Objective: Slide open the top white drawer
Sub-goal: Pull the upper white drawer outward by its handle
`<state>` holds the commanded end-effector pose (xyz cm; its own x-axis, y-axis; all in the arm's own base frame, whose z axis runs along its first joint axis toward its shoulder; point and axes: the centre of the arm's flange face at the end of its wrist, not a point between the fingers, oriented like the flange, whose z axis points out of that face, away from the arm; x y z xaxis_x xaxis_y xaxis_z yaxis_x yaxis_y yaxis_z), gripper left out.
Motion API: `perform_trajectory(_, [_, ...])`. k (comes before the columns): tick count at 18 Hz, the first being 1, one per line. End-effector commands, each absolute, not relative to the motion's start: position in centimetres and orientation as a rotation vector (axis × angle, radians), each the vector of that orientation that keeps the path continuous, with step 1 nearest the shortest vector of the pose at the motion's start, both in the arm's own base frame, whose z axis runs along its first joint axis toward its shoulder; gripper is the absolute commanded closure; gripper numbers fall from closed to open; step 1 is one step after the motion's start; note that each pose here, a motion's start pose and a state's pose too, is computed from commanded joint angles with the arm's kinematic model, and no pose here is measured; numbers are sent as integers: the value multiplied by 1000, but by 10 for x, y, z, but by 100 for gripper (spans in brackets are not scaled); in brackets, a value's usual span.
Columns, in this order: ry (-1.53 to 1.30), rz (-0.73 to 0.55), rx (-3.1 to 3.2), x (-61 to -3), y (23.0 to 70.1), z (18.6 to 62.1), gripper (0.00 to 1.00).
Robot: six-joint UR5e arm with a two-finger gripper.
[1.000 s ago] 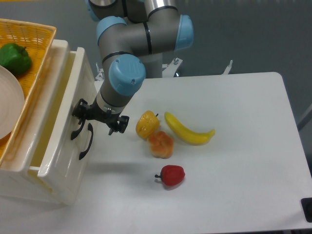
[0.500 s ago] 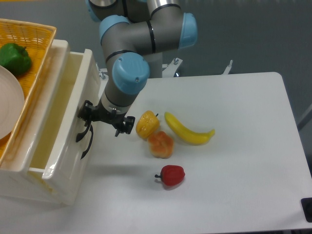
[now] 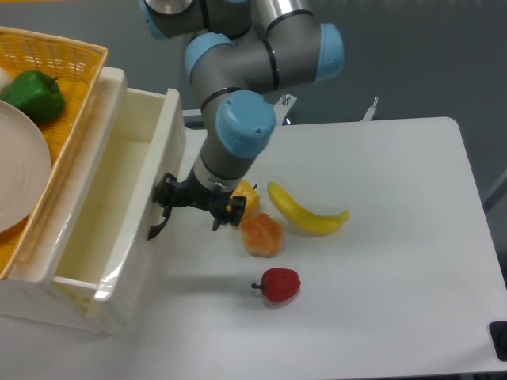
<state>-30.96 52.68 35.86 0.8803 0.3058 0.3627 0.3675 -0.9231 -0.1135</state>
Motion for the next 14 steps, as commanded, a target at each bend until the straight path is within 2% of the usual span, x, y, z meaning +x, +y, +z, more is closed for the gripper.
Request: perform_trajectory(14, [-574,-484,-2836,-359,502,361,0])
